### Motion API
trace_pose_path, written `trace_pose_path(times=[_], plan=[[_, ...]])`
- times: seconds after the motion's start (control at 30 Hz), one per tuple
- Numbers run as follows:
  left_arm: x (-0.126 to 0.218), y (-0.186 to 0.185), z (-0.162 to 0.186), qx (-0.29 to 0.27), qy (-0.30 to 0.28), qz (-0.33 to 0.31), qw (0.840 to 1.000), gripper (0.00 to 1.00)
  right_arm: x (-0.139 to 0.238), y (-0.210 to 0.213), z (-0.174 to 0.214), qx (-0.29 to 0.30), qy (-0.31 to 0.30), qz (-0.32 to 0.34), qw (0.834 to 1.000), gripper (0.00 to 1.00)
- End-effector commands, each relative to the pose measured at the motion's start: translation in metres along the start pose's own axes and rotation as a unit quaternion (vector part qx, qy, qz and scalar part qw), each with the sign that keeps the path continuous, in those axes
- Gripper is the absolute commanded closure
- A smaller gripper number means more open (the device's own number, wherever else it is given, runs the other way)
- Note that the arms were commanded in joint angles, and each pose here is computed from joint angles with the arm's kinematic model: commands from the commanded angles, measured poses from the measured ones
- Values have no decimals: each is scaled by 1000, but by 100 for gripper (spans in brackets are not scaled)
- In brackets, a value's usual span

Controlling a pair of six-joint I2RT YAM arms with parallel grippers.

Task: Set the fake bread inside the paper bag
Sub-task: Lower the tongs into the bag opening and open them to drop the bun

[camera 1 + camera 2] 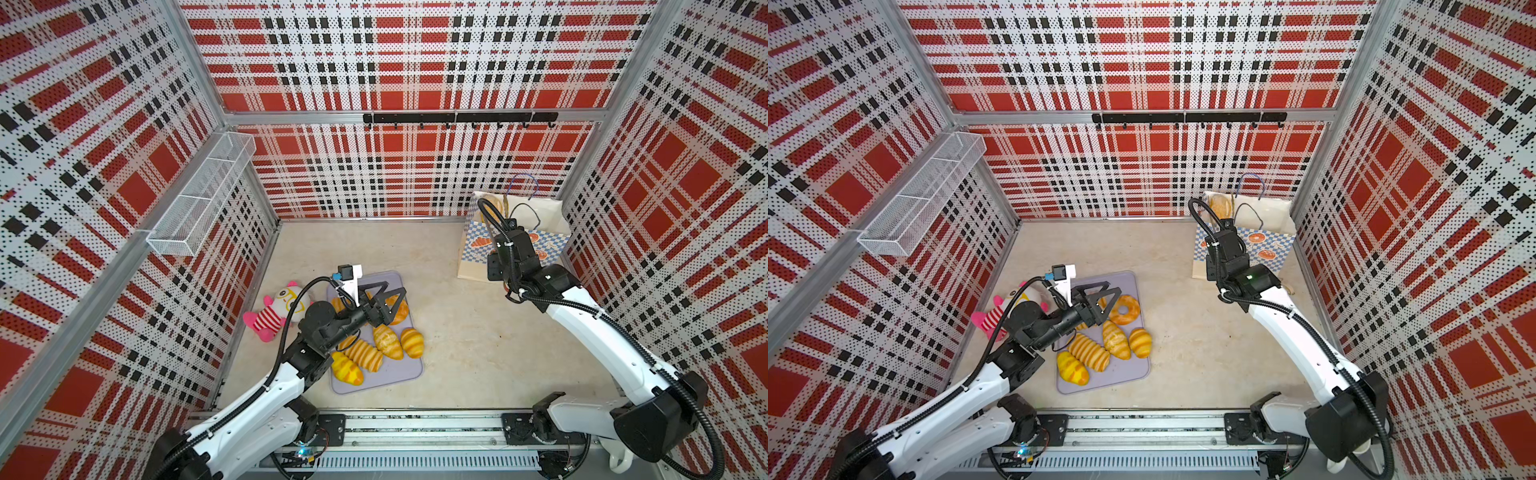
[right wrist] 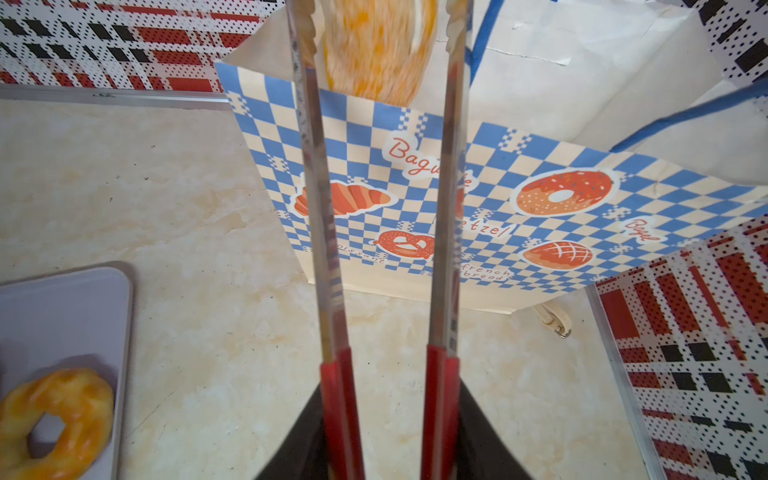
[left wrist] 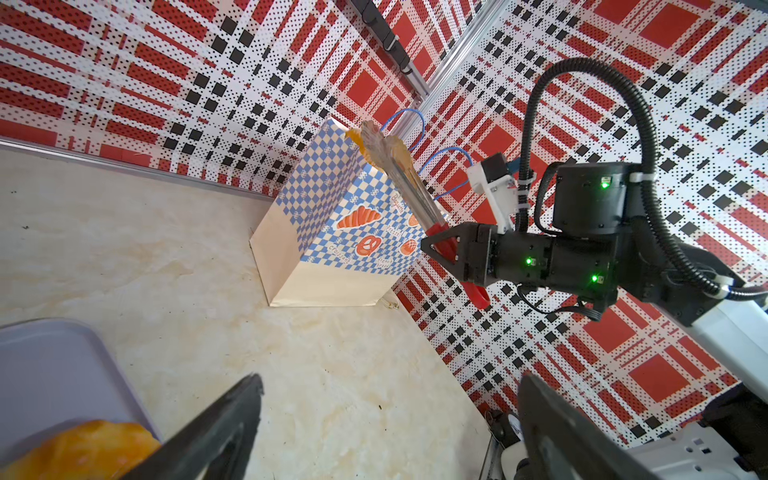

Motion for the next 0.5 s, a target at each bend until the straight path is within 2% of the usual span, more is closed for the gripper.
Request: trace_pose_path(times=[0.0,0.2,0.47], plan=[[2,-3,0,-14,-5,8,1000,2,13,-8,-17,-23,-34,10,999,60],[0,1,0,-12,-4,-8,1000,2,20,-9,-18,-22,-42,-5,999,61],[4,8,2,-15,-10,-52,998,2,51,-13,-14,-29,-76,-84,993,61]])
Point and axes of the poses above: each gripper's point midway between its finger pads, its own x axis back along the fingers, its own y axis along the line the jaws close on, z = x × y, the point moved 8 cm from there along x, back along the fingers, and after that the axes turned 5 degrees about x, right-handed, at the moved point
